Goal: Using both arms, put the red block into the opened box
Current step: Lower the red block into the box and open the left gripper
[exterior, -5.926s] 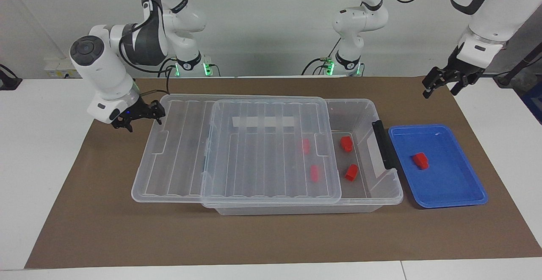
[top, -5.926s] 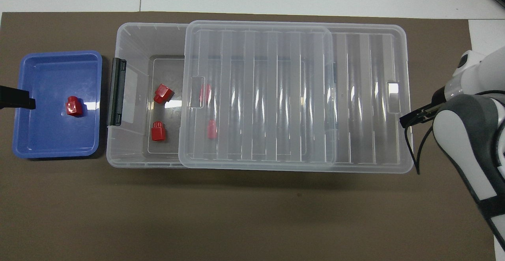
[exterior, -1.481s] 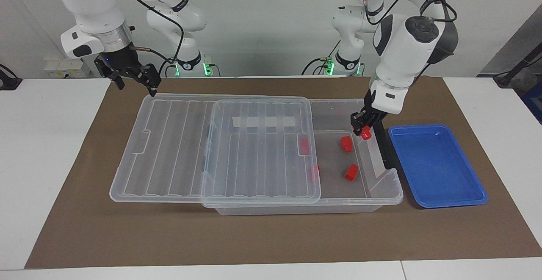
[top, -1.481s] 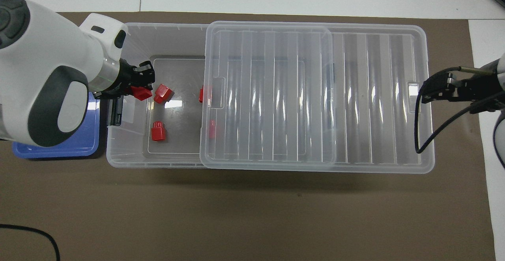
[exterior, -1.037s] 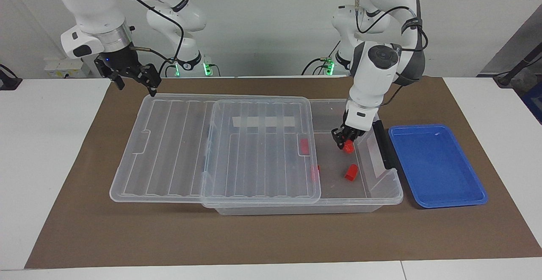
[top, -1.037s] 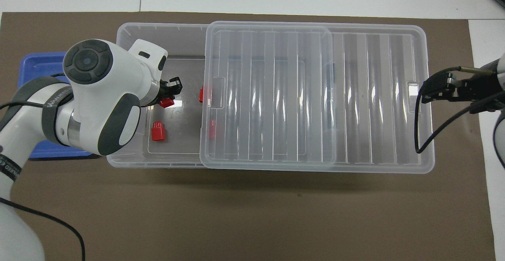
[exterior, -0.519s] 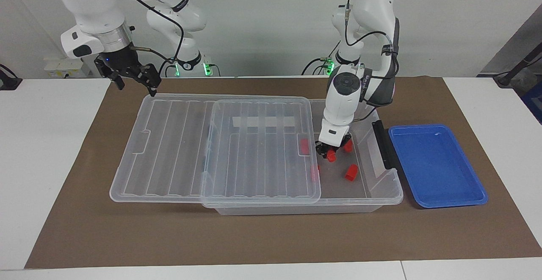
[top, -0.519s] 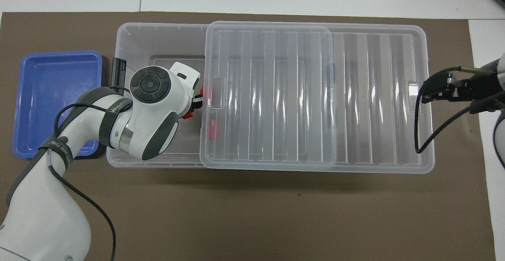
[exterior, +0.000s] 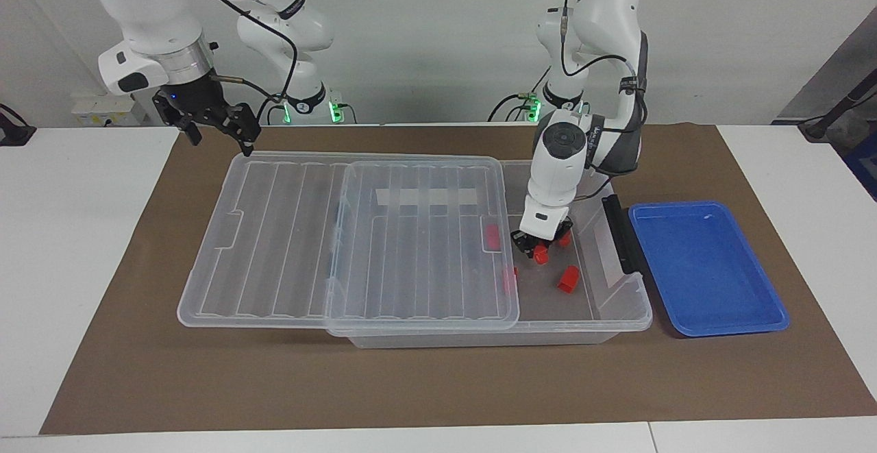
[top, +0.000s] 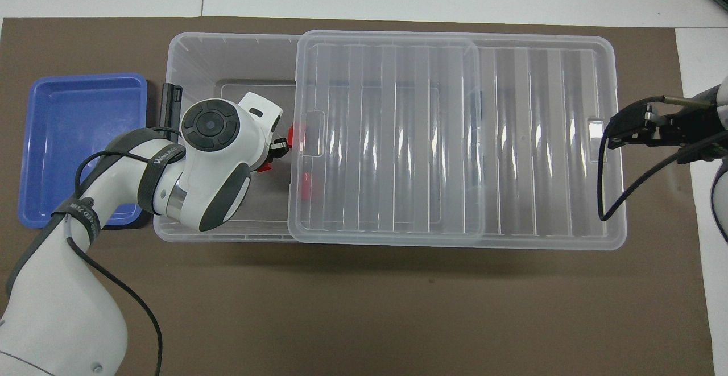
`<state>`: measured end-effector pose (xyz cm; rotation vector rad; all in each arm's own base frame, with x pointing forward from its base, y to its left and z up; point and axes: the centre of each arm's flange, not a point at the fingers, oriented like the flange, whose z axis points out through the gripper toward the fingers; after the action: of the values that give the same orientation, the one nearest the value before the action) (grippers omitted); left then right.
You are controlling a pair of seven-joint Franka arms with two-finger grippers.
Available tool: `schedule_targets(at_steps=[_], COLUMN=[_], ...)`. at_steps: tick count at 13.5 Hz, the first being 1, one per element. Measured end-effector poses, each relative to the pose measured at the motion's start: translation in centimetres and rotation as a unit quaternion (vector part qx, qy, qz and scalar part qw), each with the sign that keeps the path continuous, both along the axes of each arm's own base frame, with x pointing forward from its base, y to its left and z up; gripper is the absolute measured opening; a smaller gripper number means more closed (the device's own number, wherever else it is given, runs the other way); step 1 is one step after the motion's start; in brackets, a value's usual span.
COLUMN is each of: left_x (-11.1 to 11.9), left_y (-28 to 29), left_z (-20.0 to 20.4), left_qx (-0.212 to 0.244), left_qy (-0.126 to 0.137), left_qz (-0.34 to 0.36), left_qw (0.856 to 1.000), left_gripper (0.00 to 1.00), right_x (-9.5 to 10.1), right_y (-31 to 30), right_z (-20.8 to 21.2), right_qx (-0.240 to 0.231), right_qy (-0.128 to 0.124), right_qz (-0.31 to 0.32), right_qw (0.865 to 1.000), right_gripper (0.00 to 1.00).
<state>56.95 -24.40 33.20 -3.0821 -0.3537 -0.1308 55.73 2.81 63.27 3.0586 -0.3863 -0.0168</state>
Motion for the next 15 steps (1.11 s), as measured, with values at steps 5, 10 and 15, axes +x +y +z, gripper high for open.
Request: schedule_targets(at_steps=[5,10,15], left_x=[-0.8,-1.1,-1.2], left_y=[0.9,0.9,0.9], left_z=[-2.2,-2.7,-2.8], left_qx=[-0.007,-0.011,-0.014], left_qy=[-0.008,-0.015,-0.020], left_qz=[-0.004,-0.005,-0.007], left_qw=[1.000,1.000,1.000], left_gripper=[0.34,0.34,0.39], right_x=[0.0,0.0,0.2], right_y=[0.0,0.0,-0.9], right_z=[0.0,0.0,-0.8], right_qx=[0.000,0.000,0.001], right_qy=[0.000,0.002,0.007], right_qz=[0.000,0.005,0.036], right_qw=[1.000,1.000,0.999], right_gripper=[1.00,1.00,0.78])
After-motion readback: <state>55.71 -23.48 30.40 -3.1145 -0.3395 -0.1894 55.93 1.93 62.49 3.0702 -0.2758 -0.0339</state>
